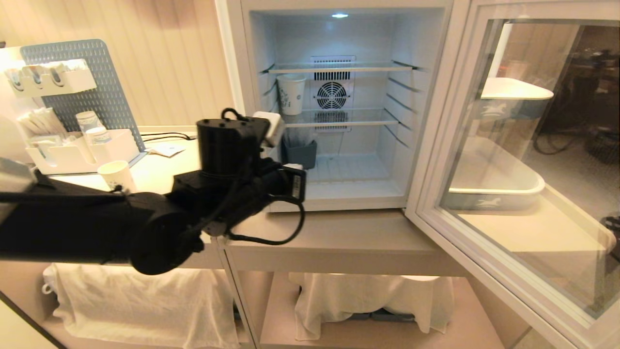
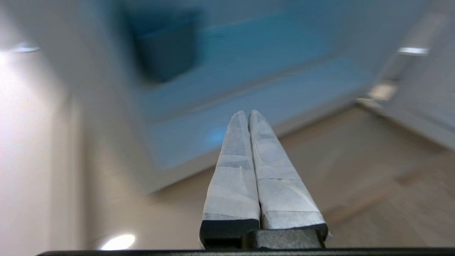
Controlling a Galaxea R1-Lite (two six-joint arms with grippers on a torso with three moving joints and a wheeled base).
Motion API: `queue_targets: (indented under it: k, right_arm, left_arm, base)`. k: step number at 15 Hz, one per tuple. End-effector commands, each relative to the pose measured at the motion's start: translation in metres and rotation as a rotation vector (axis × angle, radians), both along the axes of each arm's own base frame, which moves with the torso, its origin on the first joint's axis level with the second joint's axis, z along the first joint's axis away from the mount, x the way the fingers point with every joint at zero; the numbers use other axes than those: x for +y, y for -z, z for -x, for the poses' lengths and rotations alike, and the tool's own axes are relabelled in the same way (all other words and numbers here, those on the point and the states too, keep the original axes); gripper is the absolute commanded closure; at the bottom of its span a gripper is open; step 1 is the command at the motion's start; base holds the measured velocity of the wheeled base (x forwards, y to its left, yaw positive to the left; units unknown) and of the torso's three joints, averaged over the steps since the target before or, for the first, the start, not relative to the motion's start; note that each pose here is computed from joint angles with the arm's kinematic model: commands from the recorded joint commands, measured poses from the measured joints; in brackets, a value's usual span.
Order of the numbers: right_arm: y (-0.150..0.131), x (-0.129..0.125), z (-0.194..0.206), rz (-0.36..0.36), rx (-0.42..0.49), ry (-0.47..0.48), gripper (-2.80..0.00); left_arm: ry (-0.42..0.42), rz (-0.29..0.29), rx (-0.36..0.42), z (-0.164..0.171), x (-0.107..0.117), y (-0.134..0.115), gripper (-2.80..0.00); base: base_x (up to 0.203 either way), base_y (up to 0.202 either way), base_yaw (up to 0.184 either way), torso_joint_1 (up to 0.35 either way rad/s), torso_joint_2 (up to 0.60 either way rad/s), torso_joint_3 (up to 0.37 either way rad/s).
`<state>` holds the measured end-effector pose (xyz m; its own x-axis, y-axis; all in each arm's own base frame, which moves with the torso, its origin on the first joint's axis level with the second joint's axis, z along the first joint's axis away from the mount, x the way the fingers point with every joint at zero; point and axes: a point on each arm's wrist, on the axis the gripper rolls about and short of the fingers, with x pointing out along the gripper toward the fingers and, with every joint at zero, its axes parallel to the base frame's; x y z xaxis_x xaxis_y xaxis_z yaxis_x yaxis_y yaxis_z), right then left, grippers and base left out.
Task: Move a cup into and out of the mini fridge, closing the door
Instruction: Put the paper cup in the freezer
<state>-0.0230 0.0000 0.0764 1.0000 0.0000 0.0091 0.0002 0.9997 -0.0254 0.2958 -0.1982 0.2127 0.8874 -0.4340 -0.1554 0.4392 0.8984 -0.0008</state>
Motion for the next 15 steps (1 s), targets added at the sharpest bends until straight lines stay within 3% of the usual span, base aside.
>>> queue_targets:
  k: [1,4,8,10,12,15]
  right_arm:
    - [0.0,0.0,0.0,0.003,0.003,0.0,0.0]
    - [0.0,0.0,0.0,0.001,0.001,0.0,0.0]
    - [0.0,0.0,0.0,0.001,0.003,0.0,0.0]
    - [0.0,0.0,0.0,0.004,0.002,0.0,0.0]
    - [0.0,0.0,0.0,0.001,0.0,0.0,0.0]
    - [0.0,0.0,0.0,0.001,0.001,0.0,0.0]
  left_arm:
    - [-0.103,0.012,-0.018,0.003,0.045,-0.012,0.0]
    - [-0.173,-0.03,0.055,0.021,0.08,0.0,0.0]
    - [-0.25,-0.06,0.118,0.054,0.117,-0.002,0.0]
    - [-0.328,-0.08,0.115,0.071,0.143,-0.003,0.0]
    - [-0.415,-0.145,0.092,0.094,0.173,-0.003,0.0]
    - [-0.447,-0.16,0.046,0.146,0.19,0.004,0.0]
  base:
    - [0.0,0.0,0.0,0.0,0.0,0.0]
    - [0.0,0.0,0.0,0.0,0.0,0.0]
    - [0.0,0.0,0.0,0.0,0.0,0.0]
    - [0.0,0.0,0.0,0.0,0.0,0.0]
    - [0.0,0.0,0.0,0.0,0.0,0.0]
    - [0.0,0.0,0.0,0.0,0.0,0.0]
